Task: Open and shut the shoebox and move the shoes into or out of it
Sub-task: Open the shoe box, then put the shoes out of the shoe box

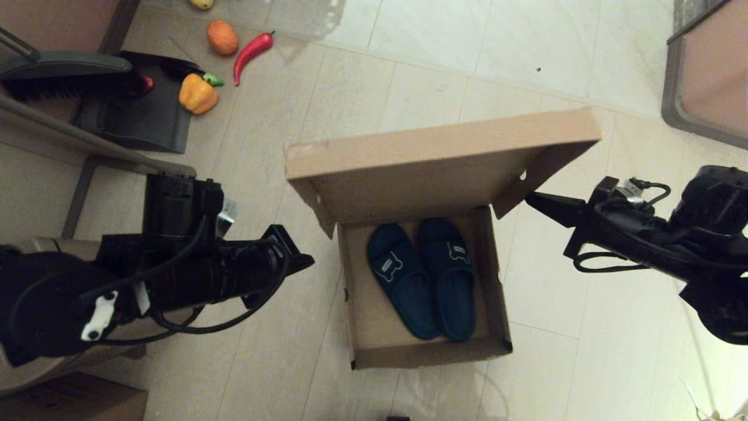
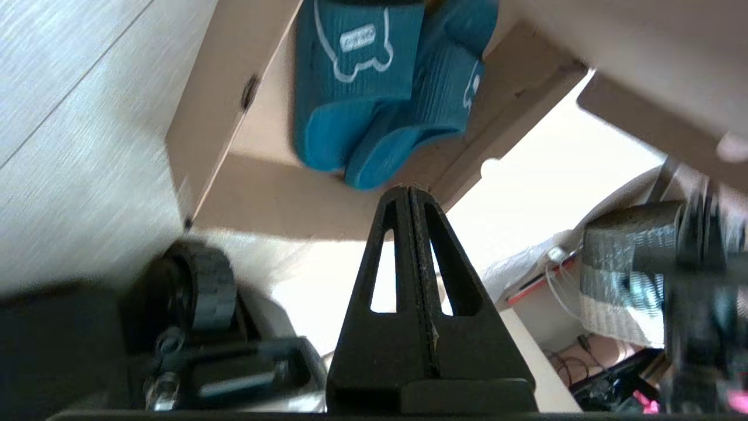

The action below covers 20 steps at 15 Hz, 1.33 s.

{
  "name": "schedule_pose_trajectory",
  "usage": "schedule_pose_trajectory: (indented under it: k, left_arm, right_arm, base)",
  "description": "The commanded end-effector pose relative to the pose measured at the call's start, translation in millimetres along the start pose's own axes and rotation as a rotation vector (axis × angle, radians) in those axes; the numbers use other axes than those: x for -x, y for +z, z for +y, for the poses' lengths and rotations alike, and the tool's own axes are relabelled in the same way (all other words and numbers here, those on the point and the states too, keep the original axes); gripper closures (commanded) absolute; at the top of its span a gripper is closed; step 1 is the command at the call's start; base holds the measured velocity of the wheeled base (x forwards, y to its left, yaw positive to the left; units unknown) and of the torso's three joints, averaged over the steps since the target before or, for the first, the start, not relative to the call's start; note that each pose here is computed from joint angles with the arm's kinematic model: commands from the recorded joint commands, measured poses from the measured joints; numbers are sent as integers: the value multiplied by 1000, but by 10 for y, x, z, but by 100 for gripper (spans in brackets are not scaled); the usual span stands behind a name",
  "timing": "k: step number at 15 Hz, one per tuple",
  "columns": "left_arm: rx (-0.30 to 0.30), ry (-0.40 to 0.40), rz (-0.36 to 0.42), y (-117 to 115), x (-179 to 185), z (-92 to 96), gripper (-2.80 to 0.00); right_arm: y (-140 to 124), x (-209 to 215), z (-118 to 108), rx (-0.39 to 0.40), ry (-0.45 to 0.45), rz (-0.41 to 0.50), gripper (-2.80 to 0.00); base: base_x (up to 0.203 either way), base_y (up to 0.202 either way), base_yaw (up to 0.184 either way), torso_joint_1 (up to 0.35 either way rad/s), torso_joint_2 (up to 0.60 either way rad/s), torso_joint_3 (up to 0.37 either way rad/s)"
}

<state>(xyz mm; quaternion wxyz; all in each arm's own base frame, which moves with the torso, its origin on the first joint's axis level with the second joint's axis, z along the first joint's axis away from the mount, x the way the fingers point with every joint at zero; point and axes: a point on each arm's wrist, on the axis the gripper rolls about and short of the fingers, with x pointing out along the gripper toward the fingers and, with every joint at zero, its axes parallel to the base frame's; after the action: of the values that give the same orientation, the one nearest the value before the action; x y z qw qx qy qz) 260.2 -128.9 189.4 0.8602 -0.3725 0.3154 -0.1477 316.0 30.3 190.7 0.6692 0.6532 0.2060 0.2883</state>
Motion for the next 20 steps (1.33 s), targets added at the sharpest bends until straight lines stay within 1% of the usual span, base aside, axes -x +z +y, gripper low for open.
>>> schedule_pose_trajectory:
  k: [1,2,3,4,5,6,8,9,11,13,15,16,17,18,19,20]
  left_arm:
    - [2,-19,-16,13,143,-46,0]
    - [2,-11,-12,-8,176,-25,0]
    - [0,-3,-18,-23,209,-9,0]
    - [-4,17,-31,-40,228,18,0]
    - [-5,28,-44,-50,255,31,0]
    - [-4,32,-48,-53,269,41,0]
    - [-1,41,-63,-45,312,65,0]
    - [-3,51,-79,-31,337,79,0]
    - [7,76,-116,53,371,151,0]
    - [30,120,-184,189,466,278,0]
    - [62,206,-290,358,629,479,0]
    - [88,253,-352,447,750,606,0]
    - [115,303,-409,509,875,736,0]
    - [133,359,-467,521,1037,872,0]
    - [128,406,-500,440,1200,974,0]
    - [108,443,-513,325,1325,1048,0]
  right_arm:
    - [146,-181,-205,44,-15,-14,0]
    - [161,-201,-212,111,-7,-27,0]
    - [129,-165,-165,153,1,-30,0]
    - [55,-89,-119,207,1,-28,0]
    - [-28,-10,-117,277,-12,-22,0]
    - [-122,56,-163,349,-36,-7,0]
    - [-346,209,-294,484,-105,35,0]
    - [-484,292,-305,557,-142,44,0]
    - [-704,386,-316,680,-269,0,0]
    - [-780,439,-374,805,-379,26,0]
    - [-820,468,-457,937,-471,93,0]
    - [-875,452,-488,975,-507,120,0]
    - [-929,413,-501,991,-518,131,0]
    - [-1019,367,-521,1007,-538,144,0]
    - [-1121,317,-563,1023,-576,161,0]
    - [-1205,253,-648,1034,-624,189,0]
  base:
    - [0,0,0,0,0,0]
    - [0,0,0,0,0,0]
    - [0,0,0,0,0,0]
    - [0,0,0,0,0,0]
    - [0,0,0,0,0,0]
    - [0,0,0,0,0,0]
    - [0,0,0,0,0,0]
    - [0,0,0,0,0,0]
    - [0,0,0,0,0,0]
    - [0,0,0,0,0,0]
    - [0,0,0,0,0,0]
    - [0,0,0,0,0,0]
    - [0,0,0,0,0,0]
    - [0,0,0,0,0,0]
    - [0,0,0,0,0,0]
    - [0,0,0,0,0,0]
